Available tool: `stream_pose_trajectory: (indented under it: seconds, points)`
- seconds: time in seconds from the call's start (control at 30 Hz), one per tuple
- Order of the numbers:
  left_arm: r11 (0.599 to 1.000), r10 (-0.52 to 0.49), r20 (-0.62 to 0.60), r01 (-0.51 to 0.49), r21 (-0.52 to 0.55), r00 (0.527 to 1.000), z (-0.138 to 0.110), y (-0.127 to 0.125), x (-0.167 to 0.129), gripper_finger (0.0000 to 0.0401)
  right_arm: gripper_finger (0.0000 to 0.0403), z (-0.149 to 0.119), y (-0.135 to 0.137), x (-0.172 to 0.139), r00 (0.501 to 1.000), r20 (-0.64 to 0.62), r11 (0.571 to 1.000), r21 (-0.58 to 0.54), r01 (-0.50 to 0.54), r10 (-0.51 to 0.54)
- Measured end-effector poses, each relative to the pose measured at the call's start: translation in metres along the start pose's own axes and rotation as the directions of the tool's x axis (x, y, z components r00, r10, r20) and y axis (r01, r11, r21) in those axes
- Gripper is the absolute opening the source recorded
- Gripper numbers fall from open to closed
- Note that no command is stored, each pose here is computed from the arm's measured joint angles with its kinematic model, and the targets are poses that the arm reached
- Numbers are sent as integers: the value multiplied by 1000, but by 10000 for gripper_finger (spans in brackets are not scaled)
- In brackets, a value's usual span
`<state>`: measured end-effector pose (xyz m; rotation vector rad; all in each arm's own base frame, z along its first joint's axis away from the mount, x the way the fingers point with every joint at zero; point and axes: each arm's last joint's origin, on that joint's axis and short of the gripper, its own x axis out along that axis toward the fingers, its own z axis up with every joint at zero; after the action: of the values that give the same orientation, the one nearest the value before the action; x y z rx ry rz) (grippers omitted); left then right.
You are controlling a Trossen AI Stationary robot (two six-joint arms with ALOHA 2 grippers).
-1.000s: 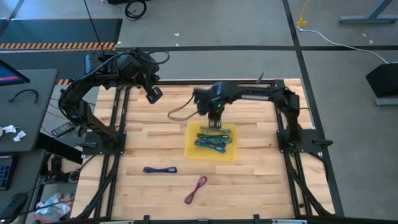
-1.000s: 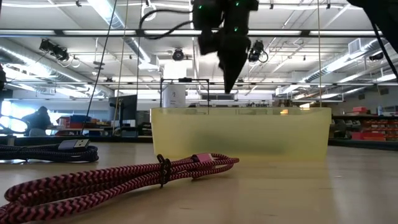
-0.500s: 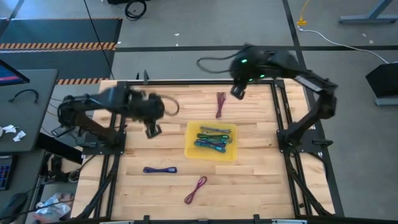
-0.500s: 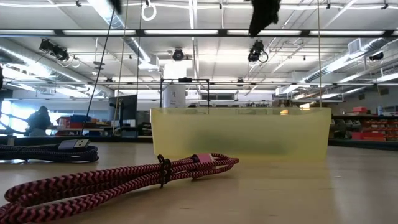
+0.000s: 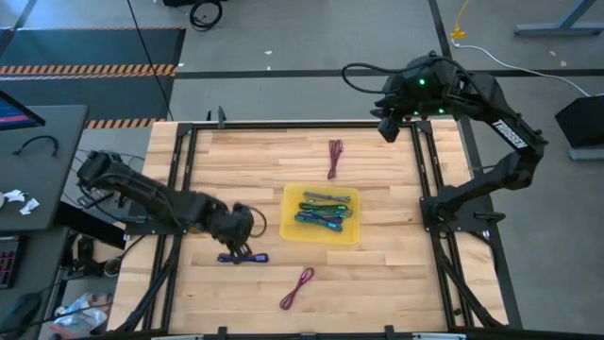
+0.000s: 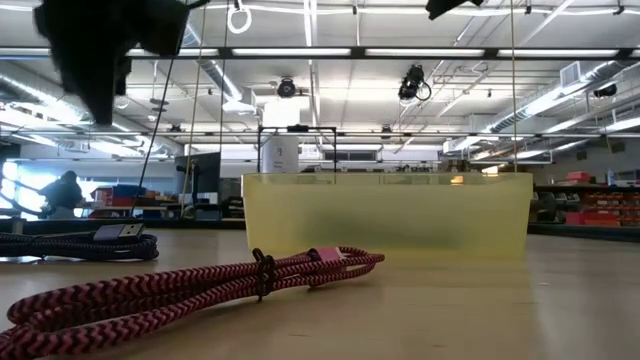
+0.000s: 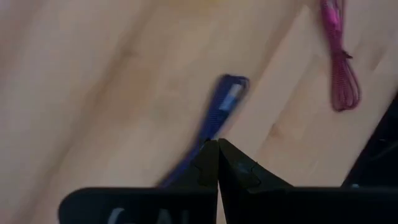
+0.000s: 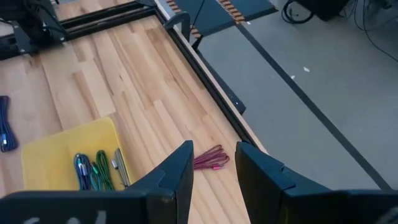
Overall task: Pick and place USB-C Cables
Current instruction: Put the purple charger cable into the yellow bin
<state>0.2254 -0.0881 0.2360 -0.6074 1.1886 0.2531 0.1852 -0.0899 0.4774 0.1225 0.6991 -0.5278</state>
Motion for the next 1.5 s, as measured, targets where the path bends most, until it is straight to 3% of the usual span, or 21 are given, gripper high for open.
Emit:
stream_pose_trajectory:
  seconds: [0.2,0.43,0.67,0.8,1.3,1.5]
  points:
    - [994,-112,-9,112,-6,994,-21,-1,34,22,124,1,0,3,1000,-7,1000,-2,0,0]
    - [971,-179,-42,183,152,983,-30,-11,35,79,124,3,2,13,999,-35,1000,-12,-2,1]
    - [908,-114,-68,132,398,991,-41,-10,36,143,124,4,3,20,999,-51,1000,-17,-10,9]
    - [879,-42,-84,77,471,996,-43,-3,36,159,124,4,3,20,999,-51,1000,-16,-11,10]
    - [867,70,-143,11,498,987,-46,-4,71,163,124,4,3,20,999,-50,1000,-5,-10,10]
    - [885,78,-142,-3,465,987,-43,-6,89,163,124,4,3,20,999,-51,1000,-5,-10,10]
